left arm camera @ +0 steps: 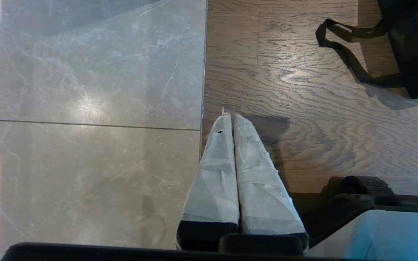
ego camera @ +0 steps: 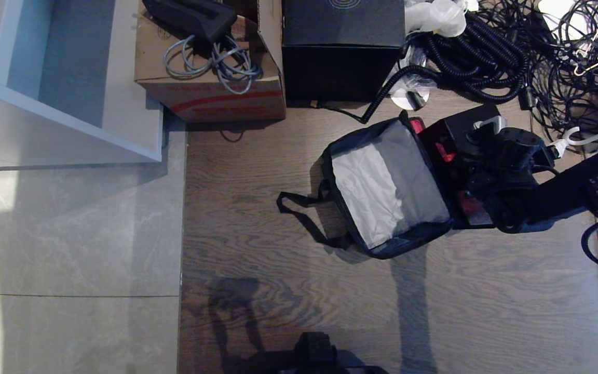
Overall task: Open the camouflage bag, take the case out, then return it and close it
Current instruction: Grip the handle again
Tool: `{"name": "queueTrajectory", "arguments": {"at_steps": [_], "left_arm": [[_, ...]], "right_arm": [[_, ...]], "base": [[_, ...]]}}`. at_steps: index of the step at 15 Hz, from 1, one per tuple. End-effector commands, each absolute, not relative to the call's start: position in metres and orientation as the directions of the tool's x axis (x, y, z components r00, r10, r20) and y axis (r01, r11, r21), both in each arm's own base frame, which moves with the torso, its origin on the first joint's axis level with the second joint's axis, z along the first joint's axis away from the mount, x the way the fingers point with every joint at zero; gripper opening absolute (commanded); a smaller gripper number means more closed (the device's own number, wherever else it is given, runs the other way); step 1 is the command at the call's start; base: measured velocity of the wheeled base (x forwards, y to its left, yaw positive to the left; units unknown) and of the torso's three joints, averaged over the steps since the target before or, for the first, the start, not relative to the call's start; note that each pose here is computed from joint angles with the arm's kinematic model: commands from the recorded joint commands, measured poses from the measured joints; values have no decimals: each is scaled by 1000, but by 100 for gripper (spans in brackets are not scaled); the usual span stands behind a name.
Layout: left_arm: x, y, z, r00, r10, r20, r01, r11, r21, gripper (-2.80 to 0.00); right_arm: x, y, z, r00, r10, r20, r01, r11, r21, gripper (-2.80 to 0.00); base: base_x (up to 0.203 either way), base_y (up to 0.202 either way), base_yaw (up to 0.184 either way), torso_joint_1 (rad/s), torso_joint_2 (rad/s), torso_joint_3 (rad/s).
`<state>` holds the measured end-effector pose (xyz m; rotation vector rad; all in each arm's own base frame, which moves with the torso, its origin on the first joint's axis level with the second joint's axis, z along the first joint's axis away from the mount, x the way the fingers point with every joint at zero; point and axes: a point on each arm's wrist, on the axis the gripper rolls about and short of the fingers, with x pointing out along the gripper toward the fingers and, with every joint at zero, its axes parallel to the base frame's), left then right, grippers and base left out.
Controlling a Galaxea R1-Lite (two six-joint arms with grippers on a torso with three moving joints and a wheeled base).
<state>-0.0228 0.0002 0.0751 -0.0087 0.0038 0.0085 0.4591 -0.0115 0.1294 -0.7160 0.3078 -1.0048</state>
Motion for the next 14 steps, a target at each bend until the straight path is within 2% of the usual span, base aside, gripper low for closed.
{"name": "queueTrajectory", "arguments": {"at_steps": [1,6,7,14], "left_arm": [[-23,0,75,1000,9,-5,-9,1000,-9,-280],[-23,0,75,1000,9,-4,-9,1000,-9,-280],[-23,0,75,1000,9,-5,-9,1000,-9,-280],[-23,0,75,1000,9,-3,-9,1000,-9,-280]], "right_arm": [[470,-18,108,507,-860,68,624,310,-717,0],[467,-19,89,505,-862,36,585,312,-749,0],[464,-17,88,507,-861,31,580,314,-752,-280],[447,9,93,554,-832,26,590,370,-718,-280]], "base": [[0,0,0,0,0,0],[0,0,0,0,0,0],[0,0,0,0,0,0],[0,0,0,0,0,0]]}}
